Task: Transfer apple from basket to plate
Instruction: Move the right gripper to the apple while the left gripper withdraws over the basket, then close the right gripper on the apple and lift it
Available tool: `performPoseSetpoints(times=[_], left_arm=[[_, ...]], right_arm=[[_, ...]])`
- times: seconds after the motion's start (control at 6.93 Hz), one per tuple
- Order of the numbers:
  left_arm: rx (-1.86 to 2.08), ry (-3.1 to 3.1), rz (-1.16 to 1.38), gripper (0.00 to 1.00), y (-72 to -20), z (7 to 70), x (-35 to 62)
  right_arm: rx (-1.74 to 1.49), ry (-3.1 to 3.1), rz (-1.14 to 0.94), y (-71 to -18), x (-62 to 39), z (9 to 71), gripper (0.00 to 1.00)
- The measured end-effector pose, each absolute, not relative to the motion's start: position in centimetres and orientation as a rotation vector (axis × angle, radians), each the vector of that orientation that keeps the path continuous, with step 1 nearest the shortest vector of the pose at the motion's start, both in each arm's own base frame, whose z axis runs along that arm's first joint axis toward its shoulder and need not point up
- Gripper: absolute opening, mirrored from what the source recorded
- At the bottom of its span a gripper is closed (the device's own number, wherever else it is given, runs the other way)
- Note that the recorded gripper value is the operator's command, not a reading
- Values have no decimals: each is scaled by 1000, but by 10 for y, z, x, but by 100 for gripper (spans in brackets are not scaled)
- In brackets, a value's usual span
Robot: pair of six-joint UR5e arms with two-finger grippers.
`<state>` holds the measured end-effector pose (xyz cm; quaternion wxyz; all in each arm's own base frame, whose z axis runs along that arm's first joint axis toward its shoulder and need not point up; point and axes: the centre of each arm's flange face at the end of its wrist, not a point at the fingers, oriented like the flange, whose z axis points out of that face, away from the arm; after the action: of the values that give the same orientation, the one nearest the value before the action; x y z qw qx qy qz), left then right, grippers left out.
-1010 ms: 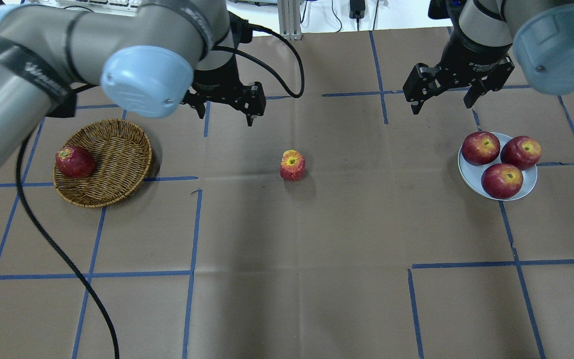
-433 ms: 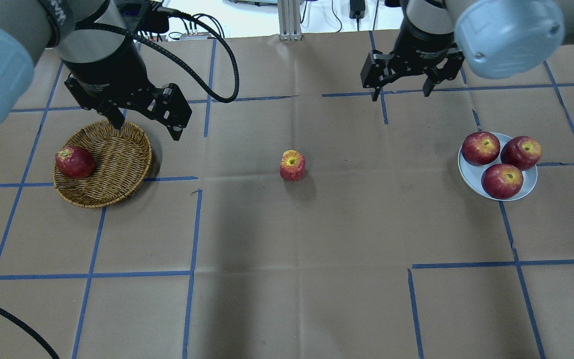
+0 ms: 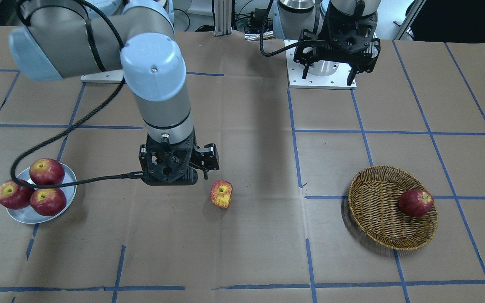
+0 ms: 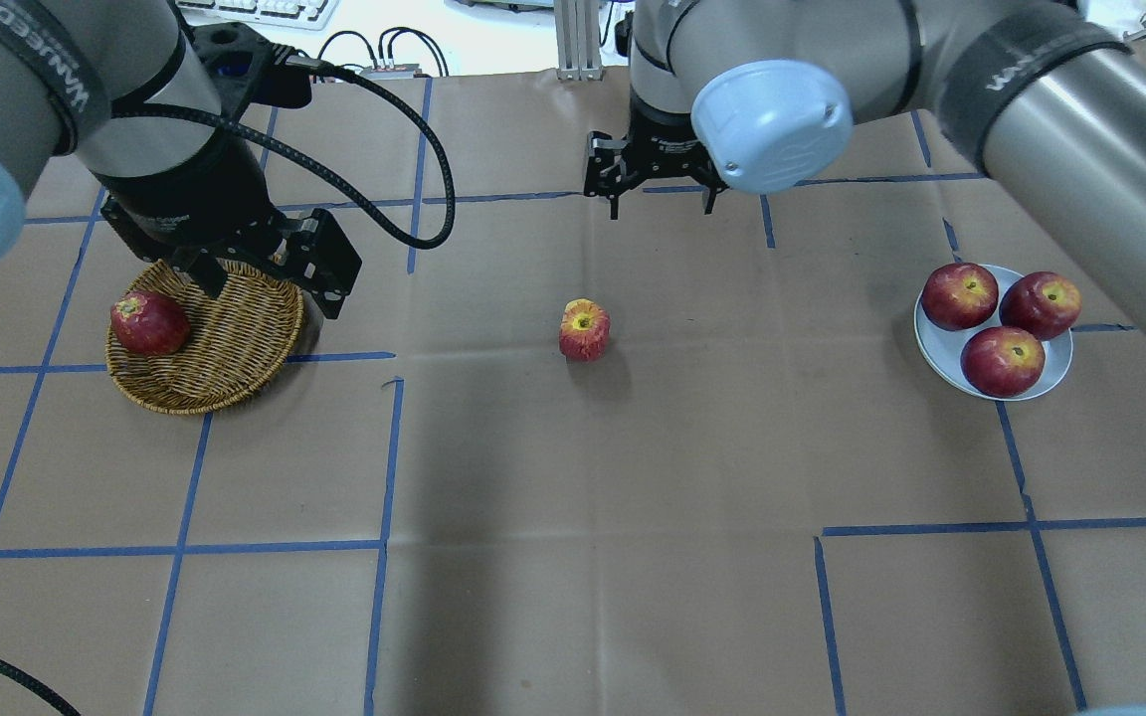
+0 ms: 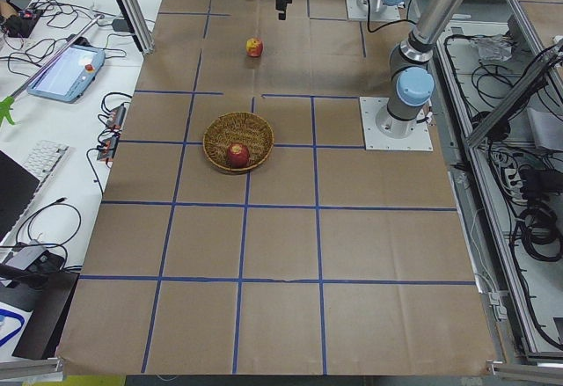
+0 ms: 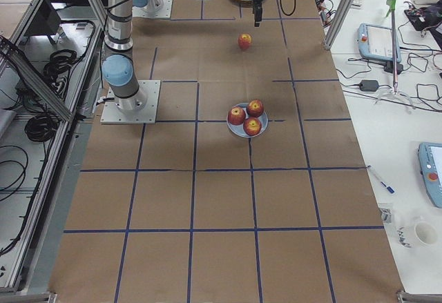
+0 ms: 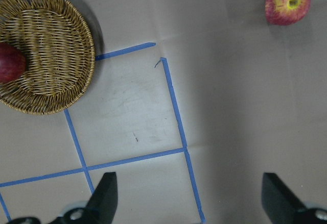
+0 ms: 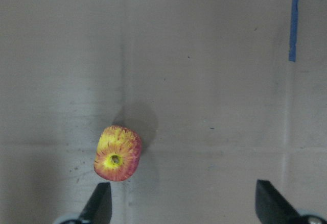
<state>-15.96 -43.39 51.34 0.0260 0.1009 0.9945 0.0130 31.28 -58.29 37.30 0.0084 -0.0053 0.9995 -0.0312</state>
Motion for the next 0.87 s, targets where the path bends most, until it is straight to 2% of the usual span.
performPoseSetpoints(times=[0.43,0.87], left_arm=[[290,3075,36,99,-435,513,-154],[289,3074,31,99,-438,514,-154]], right_arm=[[-14,3153,-98,-586,369,296,100],[-19,3168,-112,-574,375,233,100]])
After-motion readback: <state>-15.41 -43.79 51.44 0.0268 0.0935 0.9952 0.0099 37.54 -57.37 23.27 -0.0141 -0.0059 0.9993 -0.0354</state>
